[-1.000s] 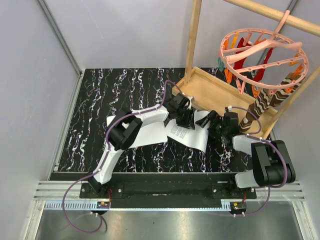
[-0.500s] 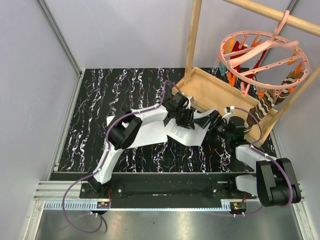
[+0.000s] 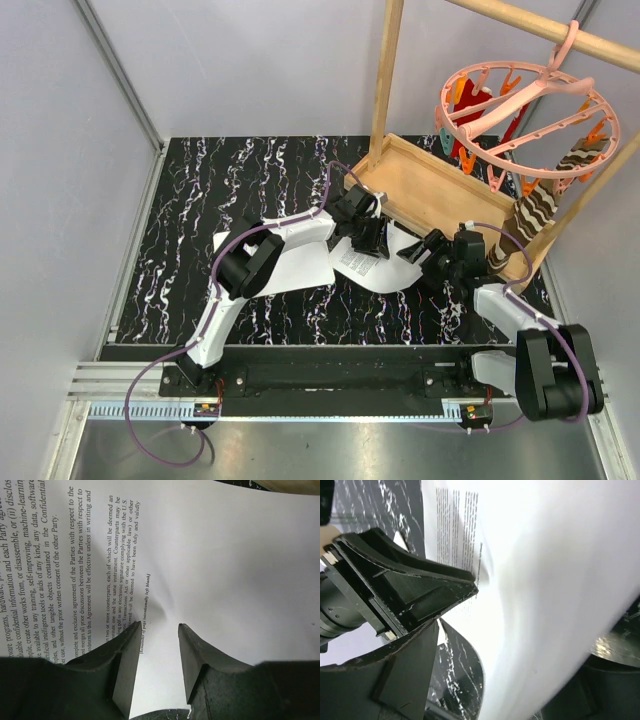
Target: Put the files into the folder
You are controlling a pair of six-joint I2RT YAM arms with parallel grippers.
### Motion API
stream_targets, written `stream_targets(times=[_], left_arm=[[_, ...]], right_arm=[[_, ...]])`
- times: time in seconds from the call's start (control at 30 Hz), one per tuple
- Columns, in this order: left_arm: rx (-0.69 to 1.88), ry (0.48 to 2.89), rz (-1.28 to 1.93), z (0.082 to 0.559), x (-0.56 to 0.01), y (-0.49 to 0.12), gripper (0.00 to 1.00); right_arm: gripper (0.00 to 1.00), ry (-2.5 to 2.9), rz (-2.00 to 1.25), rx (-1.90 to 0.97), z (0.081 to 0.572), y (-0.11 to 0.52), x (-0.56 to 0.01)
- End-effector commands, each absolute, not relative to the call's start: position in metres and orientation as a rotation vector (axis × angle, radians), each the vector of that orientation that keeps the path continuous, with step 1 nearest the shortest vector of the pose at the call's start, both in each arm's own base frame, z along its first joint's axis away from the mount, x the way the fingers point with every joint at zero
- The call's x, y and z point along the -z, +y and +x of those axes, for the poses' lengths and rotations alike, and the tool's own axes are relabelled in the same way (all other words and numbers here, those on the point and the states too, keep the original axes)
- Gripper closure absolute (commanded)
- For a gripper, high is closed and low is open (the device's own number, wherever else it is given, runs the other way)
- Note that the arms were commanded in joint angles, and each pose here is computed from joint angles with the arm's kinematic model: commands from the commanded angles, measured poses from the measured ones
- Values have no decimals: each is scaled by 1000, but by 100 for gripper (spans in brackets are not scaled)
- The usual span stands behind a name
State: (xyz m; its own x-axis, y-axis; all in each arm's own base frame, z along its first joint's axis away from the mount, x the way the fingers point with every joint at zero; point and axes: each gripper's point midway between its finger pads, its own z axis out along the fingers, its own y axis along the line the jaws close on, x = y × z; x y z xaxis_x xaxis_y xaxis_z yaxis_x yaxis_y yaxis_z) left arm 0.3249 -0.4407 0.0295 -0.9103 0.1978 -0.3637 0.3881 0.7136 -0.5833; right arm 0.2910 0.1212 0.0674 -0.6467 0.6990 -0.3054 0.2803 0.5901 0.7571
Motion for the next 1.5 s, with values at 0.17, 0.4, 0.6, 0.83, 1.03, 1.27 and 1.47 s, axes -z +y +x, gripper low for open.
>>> stream_targets(times=[0.17,0.4,0.6,0.83,1.03,1.27,1.47], left_arm=[[843,2796,464,309,9,-413,57],[794,2773,503,312,0,-408,57],[782,2624,544,334,-60,-412,51],[805,2508,516,351,-129,-399,49],[716,2363,359,360,-201,-313,46],[542,2225,47,333,-237,-155,24],[301,2144,-217,296,-237,-58,22]], right_arm=[[32,2279,759,-735,293,103,-66],[56,2319,761,-689,292,99,-57],[83,2337,644,-570,293,86,-72],[100,2354,545,-604,291,97,-86],[100,2303,237,-579,286,137,-129],[100,2191,-147,-613,276,238,-189],[100,2034,-470,-582,278,338,-265]])
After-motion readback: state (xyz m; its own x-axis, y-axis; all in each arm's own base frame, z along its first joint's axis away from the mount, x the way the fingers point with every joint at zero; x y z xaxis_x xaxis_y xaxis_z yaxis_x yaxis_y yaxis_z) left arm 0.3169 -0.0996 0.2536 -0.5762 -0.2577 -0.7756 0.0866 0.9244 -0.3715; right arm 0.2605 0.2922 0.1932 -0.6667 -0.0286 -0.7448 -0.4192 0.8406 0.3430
